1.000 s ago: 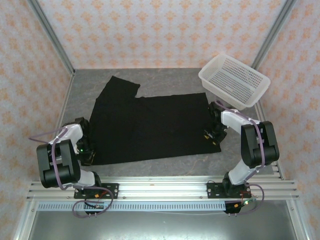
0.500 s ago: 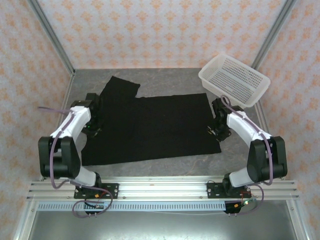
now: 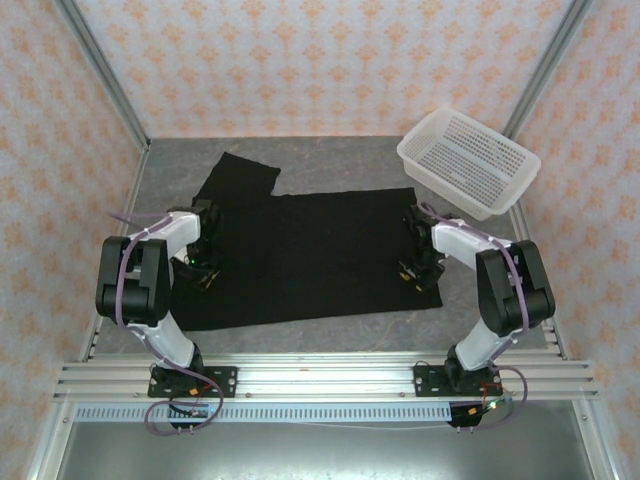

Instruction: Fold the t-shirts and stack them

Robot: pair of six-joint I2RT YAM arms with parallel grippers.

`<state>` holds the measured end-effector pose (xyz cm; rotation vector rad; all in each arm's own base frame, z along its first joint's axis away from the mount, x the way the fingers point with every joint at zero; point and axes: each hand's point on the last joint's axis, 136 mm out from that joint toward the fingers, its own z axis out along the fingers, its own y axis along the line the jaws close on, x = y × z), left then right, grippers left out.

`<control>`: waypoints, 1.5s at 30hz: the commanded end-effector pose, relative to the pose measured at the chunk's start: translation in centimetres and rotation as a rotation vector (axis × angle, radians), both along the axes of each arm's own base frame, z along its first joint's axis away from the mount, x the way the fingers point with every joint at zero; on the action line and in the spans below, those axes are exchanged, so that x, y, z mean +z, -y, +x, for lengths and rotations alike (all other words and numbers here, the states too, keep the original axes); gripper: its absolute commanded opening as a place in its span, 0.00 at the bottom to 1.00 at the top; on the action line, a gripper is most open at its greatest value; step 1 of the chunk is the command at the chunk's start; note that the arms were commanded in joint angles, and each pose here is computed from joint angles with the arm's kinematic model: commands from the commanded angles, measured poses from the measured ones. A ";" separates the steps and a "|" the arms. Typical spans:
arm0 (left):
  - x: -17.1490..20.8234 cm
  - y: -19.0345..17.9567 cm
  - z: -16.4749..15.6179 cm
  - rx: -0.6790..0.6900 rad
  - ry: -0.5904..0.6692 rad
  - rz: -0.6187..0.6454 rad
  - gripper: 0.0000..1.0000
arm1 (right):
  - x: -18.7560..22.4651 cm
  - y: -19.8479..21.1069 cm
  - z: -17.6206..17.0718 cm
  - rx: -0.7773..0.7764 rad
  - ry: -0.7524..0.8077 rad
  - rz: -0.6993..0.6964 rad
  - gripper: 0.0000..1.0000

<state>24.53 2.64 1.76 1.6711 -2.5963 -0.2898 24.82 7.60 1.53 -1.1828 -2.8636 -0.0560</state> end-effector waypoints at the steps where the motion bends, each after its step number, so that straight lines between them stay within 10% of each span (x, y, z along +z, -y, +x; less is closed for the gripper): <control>1: 0.0 -1.5 -2.5 -0.034 -0.078 0.074 0.21 | -1.9 0.2 -5.3 -0.006 -0.188 -0.013 0.38; 13: 0.0 -5.4 -6.1 0.043 -0.119 0.064 0.22 | -1.3 -1.6 -9.6 -0.057 -0.235 0.090 0.40; 28: 11.5 -2.8 17.4 -0.267 0.355 0.122 0.50 | 10.8 -1.8 9.5 0.164 0.463 -0.068 0.52; 45: 6.2 -8.7 34.6 -0.235 0.487 0.252 0.58 | 12.5 -4.0 19.3 0.263 0.576 -0.023 0.57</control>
